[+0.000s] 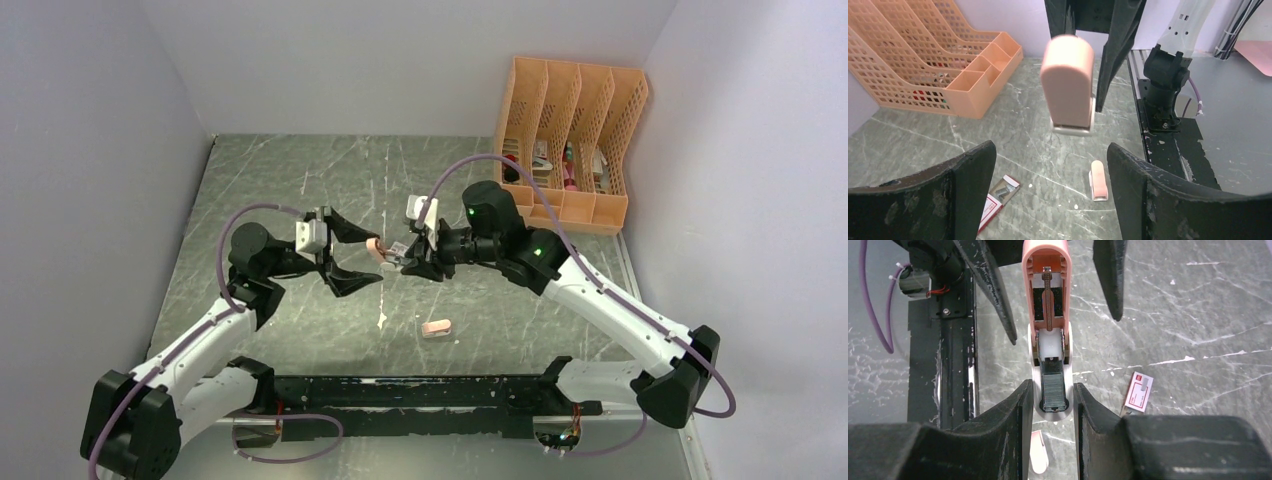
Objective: Load the staples into the stapler
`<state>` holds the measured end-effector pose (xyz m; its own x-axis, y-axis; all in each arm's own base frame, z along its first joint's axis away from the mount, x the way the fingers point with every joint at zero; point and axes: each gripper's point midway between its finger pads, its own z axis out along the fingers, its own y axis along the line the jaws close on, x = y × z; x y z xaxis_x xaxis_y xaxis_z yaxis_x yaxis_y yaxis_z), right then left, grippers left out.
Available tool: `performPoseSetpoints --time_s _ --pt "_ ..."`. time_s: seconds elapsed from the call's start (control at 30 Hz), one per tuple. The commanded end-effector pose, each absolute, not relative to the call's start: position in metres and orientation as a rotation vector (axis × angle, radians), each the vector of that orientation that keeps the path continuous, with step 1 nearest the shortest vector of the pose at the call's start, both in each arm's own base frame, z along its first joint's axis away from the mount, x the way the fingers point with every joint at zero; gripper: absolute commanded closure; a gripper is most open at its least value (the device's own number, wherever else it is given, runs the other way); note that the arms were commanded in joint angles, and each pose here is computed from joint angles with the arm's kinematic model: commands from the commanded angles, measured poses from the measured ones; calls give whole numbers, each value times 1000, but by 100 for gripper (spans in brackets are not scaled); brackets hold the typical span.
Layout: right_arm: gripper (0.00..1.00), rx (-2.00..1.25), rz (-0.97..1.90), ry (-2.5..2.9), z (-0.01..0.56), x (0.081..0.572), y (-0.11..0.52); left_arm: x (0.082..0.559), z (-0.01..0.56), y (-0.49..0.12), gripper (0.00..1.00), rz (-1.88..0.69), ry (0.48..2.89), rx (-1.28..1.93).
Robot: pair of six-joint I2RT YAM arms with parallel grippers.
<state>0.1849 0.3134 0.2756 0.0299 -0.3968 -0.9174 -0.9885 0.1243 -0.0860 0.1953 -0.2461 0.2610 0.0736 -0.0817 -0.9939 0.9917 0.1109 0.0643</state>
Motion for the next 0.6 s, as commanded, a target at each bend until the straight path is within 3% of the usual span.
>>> performPoseSetpoints --time_s 0.0,0.57 --pt "96 -1457 860 1477 285 177 318 188 285 -252 16 -1131 1016 1168" --pt "96 -1452 828 1478 282 177 323 173 283 -265 27 -1248 966 1218"
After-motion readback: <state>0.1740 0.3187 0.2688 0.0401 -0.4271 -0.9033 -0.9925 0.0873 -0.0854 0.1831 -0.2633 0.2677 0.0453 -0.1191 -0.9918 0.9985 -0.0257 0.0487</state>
